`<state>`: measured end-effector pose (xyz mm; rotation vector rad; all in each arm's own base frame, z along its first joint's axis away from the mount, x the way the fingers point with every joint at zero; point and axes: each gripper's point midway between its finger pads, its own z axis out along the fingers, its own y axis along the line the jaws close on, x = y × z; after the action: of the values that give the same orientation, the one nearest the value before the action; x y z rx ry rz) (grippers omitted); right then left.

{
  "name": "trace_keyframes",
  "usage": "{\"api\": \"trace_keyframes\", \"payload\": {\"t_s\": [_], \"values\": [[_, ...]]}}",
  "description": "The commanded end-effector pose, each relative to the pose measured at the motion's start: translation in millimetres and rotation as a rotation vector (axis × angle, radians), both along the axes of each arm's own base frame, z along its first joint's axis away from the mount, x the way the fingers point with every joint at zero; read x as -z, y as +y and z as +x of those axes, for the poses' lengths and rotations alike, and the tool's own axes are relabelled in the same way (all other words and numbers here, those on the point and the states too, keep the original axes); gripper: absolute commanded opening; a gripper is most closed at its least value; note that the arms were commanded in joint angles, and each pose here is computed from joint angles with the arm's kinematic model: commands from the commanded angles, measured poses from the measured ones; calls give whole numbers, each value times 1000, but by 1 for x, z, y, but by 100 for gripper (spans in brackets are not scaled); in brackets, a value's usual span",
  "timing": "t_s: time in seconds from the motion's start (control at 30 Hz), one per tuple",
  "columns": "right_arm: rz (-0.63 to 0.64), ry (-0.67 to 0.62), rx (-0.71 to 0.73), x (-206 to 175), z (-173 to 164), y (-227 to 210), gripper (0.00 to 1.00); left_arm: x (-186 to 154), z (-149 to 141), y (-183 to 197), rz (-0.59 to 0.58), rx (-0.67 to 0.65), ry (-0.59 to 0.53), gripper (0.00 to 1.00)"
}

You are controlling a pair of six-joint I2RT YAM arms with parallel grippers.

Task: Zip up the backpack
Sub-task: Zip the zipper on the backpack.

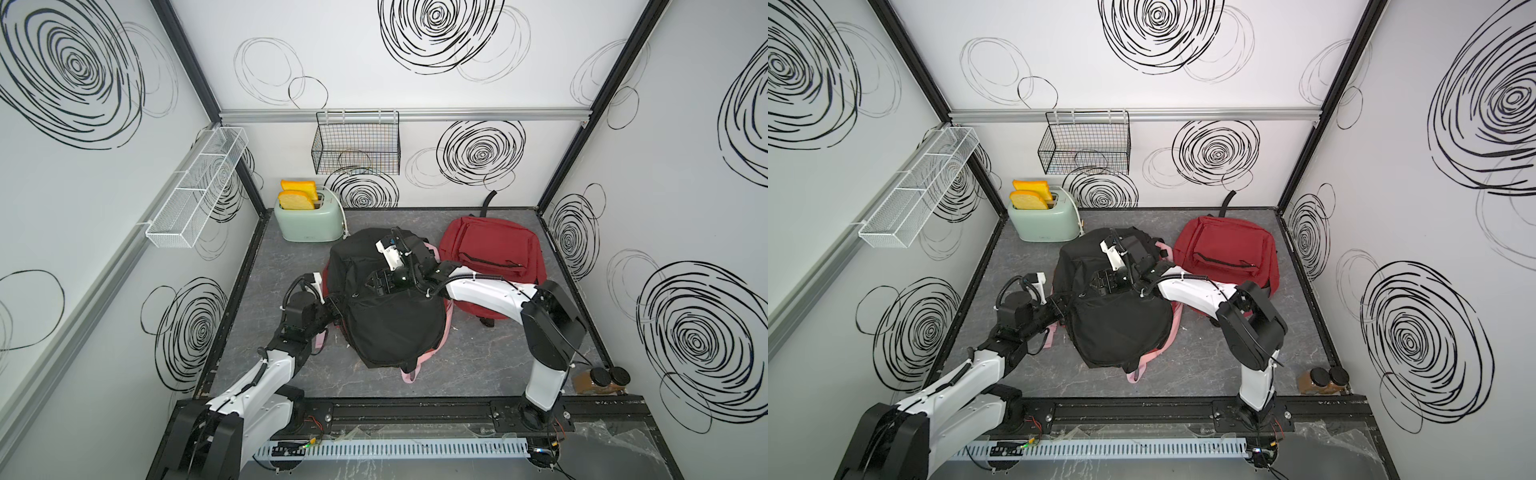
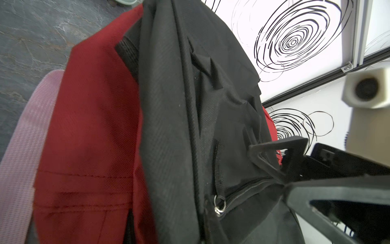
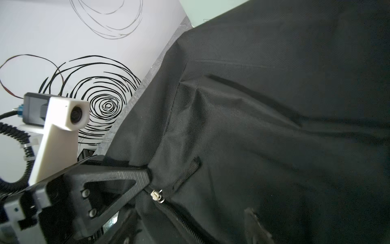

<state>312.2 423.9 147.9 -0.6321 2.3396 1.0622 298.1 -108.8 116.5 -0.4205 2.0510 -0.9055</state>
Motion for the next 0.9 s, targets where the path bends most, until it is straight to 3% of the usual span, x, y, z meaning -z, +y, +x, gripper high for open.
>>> {"api": "trace_keyframes", "payload": {"t_s": [0.0, 0.87], "values": [[86, 0, -28, -19, 4, 18, 82, -29, 4, -8, -52, 38, -111, 0], [183, 186, -140, 26, -10, 49, 73, -36, 1, -10, -91, 56, -150, 0]]}}
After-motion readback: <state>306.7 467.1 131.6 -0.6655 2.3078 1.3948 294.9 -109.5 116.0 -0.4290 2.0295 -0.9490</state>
